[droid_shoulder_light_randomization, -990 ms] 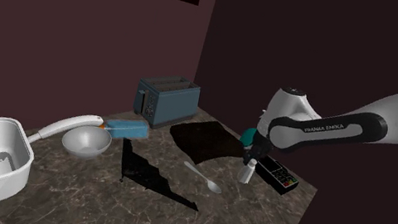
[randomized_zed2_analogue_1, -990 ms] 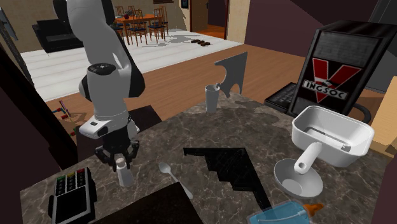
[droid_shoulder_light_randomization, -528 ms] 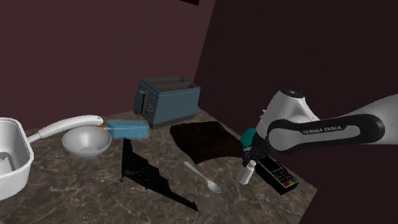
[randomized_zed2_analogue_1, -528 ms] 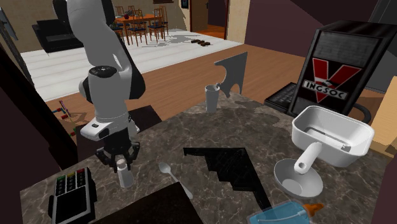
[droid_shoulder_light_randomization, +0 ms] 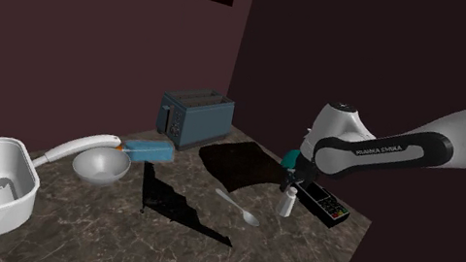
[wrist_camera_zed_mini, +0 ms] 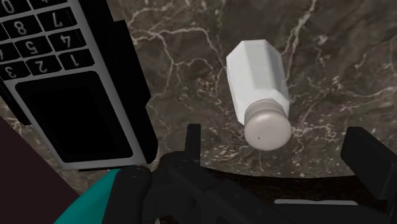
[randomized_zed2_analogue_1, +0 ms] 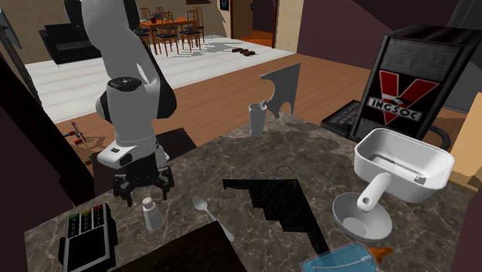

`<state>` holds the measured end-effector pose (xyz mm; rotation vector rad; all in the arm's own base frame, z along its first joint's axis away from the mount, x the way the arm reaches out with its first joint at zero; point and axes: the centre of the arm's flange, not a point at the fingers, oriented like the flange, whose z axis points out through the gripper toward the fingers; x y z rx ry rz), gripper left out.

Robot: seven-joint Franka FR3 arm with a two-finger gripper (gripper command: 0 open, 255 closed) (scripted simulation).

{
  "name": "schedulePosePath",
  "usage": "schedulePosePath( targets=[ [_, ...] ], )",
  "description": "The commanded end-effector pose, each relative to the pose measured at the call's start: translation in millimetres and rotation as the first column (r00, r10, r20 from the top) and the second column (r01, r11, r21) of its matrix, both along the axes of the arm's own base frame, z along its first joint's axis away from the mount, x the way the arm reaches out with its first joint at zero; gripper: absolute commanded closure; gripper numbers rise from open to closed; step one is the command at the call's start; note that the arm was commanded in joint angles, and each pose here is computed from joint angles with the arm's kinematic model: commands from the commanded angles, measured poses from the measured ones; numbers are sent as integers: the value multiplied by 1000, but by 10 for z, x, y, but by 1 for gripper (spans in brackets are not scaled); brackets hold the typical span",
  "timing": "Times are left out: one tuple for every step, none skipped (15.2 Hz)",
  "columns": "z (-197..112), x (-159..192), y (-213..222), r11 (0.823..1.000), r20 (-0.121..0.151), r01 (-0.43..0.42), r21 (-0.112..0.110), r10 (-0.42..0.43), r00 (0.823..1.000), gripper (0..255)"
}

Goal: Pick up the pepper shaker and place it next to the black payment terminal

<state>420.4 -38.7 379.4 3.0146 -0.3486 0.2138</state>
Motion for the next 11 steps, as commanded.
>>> schedulePosePath(
  targets=[
    [192,-39,19,1000,-1,0,0,0,1000,0],
    [322,-56,34,1000,-1,0,0,0,1000,0],
    [424,-69,46,1000,-1,0,0,0,1000,0],
    [424,-69,46,1000,-1,0,0,0,1000,0],
    [424,-69,46,1000,-1,0,0,0,1000,0],
    [424,-69,46,1000,-1,0,0,0,1000,0],
    [424,-69,46,1000,-1,0,0,0,1000,0],
    [424,-69,46,1000,-1,0,0,0,1000,0],
    [424,-69,46,1000,-1,0,0,0,1000,0],
    [424,-69,46,1000,-1,0,0,0,1000,0],
    [424,-69,46,1000,-1,0,0,0,1000,0]
  ],
)
